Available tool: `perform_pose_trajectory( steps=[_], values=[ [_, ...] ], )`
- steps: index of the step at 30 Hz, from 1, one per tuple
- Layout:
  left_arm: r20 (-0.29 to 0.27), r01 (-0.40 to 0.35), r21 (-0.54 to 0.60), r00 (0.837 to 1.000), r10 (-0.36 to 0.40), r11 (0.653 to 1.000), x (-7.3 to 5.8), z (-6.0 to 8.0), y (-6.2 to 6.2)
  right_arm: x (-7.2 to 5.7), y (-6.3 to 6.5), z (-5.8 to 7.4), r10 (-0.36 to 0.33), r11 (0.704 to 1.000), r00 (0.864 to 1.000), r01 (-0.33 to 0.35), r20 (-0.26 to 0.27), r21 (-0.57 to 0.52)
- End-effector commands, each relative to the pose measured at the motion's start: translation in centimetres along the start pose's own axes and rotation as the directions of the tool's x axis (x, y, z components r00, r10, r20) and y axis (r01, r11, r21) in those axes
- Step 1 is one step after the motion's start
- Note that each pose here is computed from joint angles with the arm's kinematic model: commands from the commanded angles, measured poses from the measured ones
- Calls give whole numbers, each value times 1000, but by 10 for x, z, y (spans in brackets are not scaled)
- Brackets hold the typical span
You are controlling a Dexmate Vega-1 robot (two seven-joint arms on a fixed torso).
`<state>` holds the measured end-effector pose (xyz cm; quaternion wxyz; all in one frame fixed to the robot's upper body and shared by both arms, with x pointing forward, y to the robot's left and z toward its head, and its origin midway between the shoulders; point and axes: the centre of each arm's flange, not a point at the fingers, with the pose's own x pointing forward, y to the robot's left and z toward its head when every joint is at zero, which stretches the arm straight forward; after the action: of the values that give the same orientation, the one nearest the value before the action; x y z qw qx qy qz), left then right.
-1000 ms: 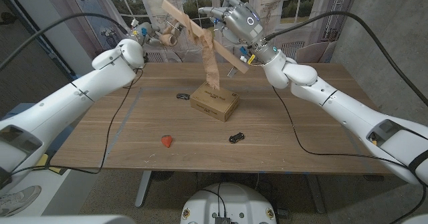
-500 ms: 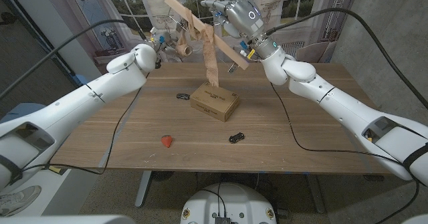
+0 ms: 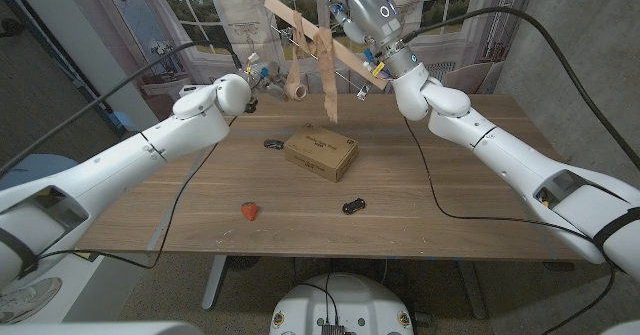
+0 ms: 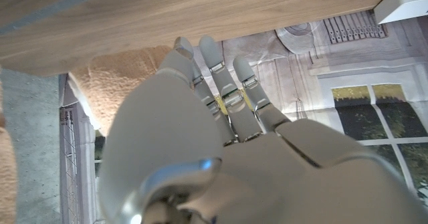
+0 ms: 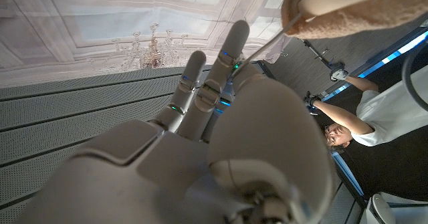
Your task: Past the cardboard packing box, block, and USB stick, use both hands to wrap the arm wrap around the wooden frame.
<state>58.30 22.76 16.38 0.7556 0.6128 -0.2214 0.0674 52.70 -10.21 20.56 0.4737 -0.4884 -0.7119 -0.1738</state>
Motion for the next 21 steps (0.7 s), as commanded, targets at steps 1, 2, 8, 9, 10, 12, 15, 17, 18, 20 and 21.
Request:
perform_pose_trajectory(
  steps=[1,2,8,9,10,12,15,17,18,20,21],
  values=[
    [78,83,31,993,-86,996,-13,24,-33,4,5,-25,14,1000,992,-13,-126,11],
    [85,80,38,993,-83,996,-14,26,-33,4,6,-26,17,1000,991,-16,-131,8],
    [148,18,75,989,-29,997,-30,45,-24,1,14,-31,38,999,987,-40,-155,-7],
    [163,3,82,987,-16,997,-33,49,-21,0,15,-31,39,999,987,-41,-156,-11],
    [177,-17,93,984,1,996,-37,54,-17,0,16,-31,40,999,987,-43,-154,-19],
    [201,-59,118,979,34,991,-45,63,-9,0,18,-31,43,998,987,-49,-153,-35],
    [229,-112,137,970,78,984,-56,74,3,-1,21,-31,46,997,987,-55,-154,-52],
    [237,-142,147,966,105,979,-63,77,10,-1,23,-32,54,997,985,-62,-163,-45],
    [238,-160,153,964,121,975,-66,78,14,-2,24,-33,58,997,984,-66,-168,-45],
    [235,-199,168,959,157,965,-75,79,20,-3,26,-35,63,996,982,-73,-178,-50],
    [231,-222,181,956,178,958,-79,80,23,-3,27,-36,65,996,981,-75,-184,-50]
  ],
)
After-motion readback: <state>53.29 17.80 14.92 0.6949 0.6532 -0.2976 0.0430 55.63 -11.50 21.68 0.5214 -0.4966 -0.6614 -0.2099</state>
